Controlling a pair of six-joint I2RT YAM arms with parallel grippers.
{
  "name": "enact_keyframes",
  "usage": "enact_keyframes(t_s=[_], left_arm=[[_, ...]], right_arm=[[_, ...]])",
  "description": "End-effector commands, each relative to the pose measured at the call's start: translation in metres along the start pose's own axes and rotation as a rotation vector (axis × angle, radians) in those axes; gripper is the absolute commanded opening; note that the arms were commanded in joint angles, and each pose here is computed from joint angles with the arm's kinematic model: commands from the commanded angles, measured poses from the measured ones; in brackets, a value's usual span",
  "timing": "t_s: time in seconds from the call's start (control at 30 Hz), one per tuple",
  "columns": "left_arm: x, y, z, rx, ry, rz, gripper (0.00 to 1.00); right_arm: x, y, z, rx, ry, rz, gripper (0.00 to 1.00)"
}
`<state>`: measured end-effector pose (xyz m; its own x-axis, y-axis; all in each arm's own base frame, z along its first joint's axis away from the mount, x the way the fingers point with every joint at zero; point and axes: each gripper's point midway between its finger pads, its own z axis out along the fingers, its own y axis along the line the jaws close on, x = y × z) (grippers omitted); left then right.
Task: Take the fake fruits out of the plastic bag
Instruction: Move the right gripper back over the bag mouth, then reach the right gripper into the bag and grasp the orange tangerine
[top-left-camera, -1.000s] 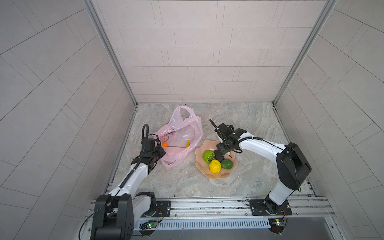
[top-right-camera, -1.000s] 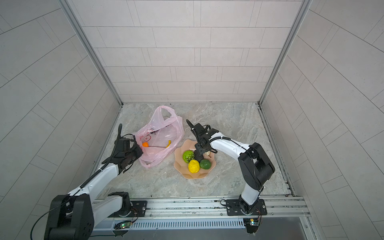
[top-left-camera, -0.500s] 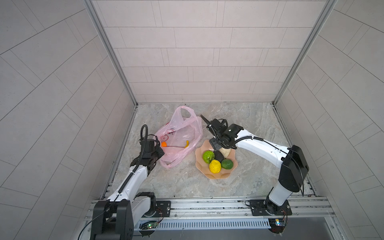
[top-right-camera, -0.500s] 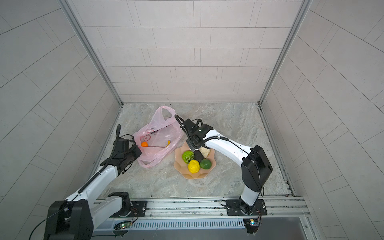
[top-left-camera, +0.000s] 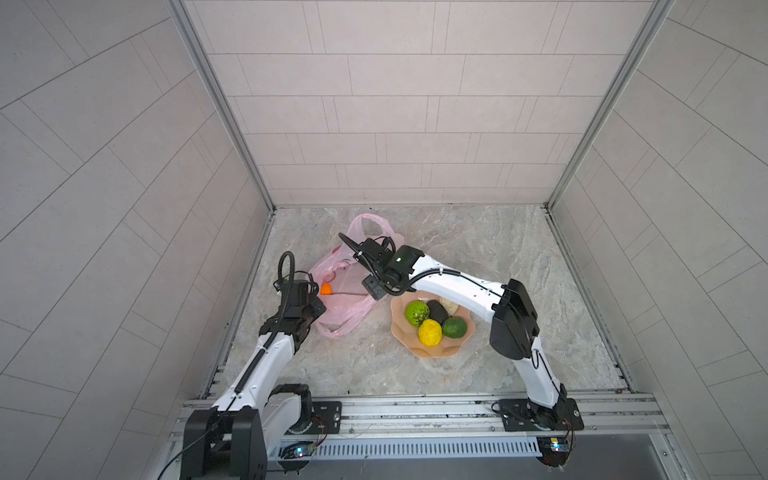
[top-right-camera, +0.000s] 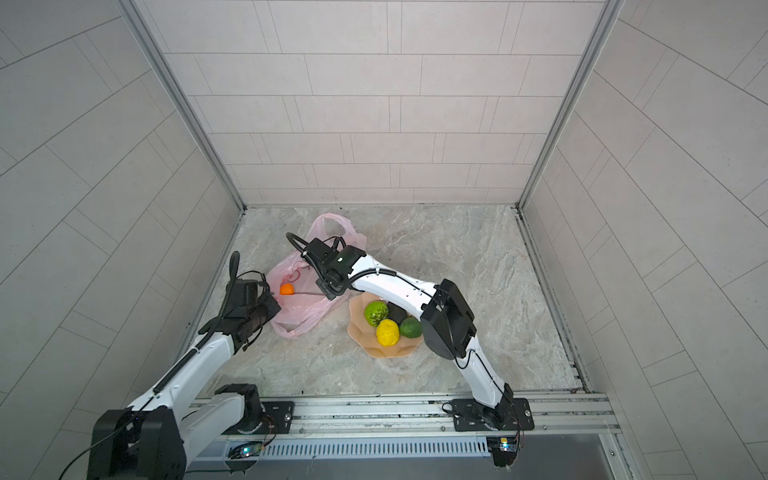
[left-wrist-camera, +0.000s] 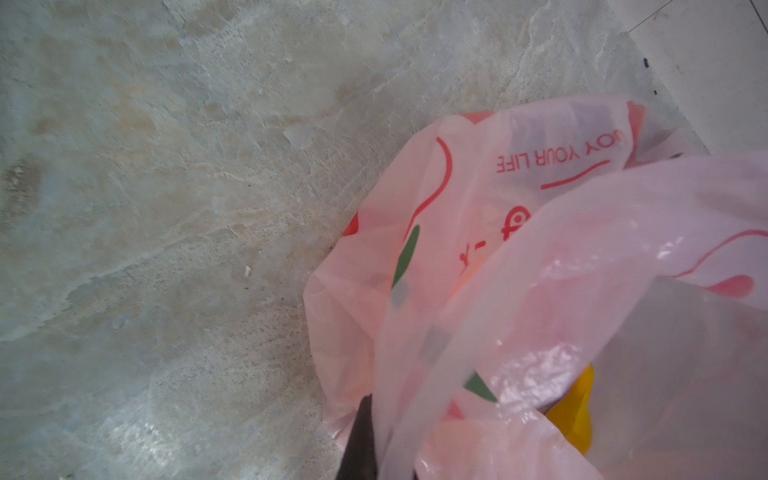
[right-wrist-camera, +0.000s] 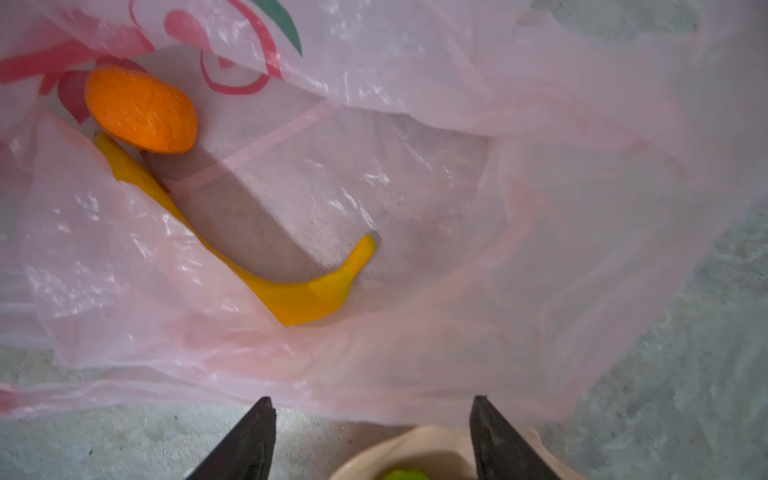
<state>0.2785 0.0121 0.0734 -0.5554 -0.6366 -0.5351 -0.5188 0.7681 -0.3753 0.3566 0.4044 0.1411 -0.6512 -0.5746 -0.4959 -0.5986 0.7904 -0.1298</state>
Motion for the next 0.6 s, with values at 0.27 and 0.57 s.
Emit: enact_keyframes(t_s=[0.27,0.57], left_arm=[[0.009,0.008,0.007,-0.034,0.032,-0.005,0.0],[0.01,0.021,0.01,-0.089,0.042,-0.031,0.0]], right_arm=[[-0.02,0.034,0.061,-0.087,0.02,-0.035,0.72],[-0.01,0.073,0.079,-0.177,0.029,-0.084,0.72]])
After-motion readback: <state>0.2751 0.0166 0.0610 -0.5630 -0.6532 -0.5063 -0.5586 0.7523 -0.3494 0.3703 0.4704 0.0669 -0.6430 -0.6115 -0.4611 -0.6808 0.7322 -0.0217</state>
